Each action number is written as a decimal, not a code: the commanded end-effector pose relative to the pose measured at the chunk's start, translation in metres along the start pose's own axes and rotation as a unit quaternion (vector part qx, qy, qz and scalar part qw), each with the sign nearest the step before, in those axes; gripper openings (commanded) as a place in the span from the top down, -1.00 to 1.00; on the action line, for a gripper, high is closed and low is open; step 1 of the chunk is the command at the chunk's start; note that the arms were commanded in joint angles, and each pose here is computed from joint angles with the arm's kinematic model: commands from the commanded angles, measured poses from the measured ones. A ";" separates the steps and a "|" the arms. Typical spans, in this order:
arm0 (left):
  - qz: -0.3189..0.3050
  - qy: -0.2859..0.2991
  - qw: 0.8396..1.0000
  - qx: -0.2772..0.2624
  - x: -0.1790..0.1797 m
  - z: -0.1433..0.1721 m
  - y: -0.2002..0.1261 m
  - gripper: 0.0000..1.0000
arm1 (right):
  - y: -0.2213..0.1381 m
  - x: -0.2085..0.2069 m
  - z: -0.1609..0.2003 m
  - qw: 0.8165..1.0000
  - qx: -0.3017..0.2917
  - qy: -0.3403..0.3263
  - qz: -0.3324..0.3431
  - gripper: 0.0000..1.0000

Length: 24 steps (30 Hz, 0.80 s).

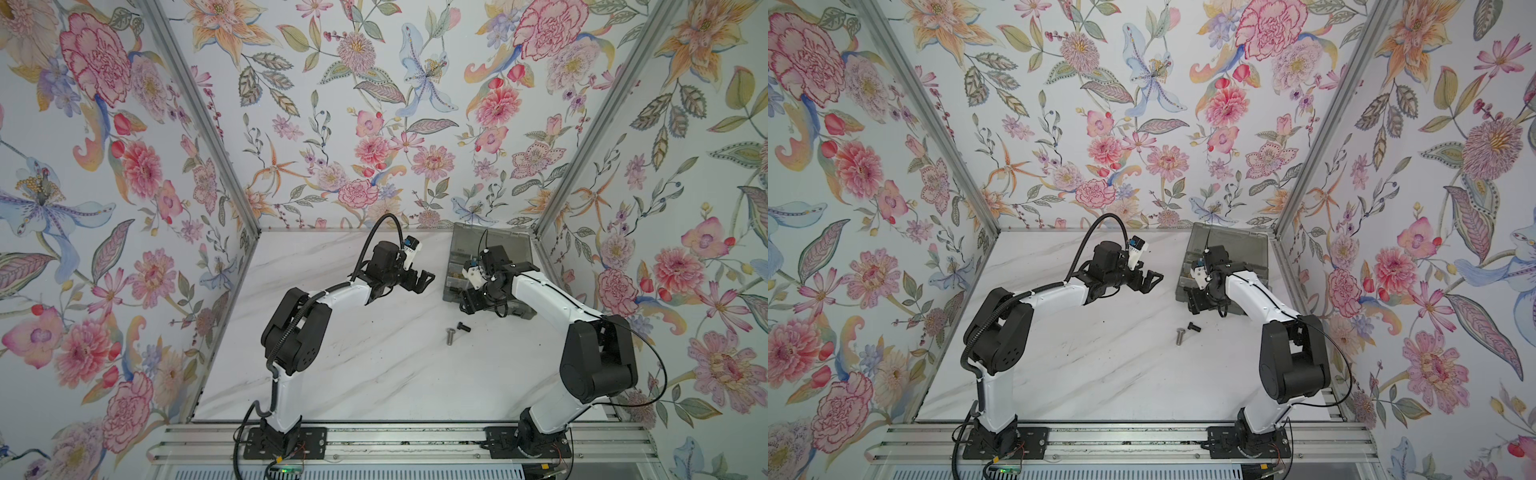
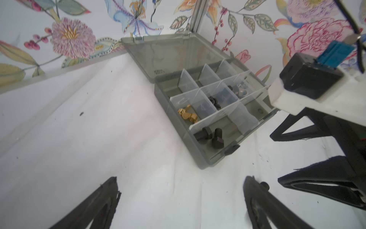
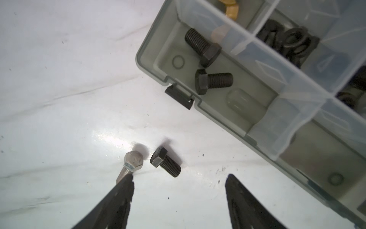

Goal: Sort the screws and nuts into containers
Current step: Pick up the screw from the middle-right of the table.

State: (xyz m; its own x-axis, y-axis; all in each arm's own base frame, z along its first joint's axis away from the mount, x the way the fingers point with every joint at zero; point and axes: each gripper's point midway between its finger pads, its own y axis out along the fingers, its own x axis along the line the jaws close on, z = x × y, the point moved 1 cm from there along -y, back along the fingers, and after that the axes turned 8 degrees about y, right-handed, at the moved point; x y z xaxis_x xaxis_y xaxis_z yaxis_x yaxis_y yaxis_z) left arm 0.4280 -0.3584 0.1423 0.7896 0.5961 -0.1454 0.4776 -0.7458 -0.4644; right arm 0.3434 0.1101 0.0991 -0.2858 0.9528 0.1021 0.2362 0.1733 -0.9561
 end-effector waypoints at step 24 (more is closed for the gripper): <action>-0.062 -0.019 0.998 0.015 0.023 0.013 -0.025 -0.99 | 0.057 0.008 0.044 0.981 0.130 -0.135 0.046 -0.38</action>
State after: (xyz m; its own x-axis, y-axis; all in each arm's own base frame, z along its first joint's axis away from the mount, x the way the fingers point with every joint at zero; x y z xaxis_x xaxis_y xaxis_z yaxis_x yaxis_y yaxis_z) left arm 0.4247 -0.3319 0.1315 0.7328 0.6686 -0.1262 0.5276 -0.6755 -0.5151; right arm 0.3246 0.1202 0.0407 -0.4980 0.8668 -0.0256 0.0802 0.0166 -0.9966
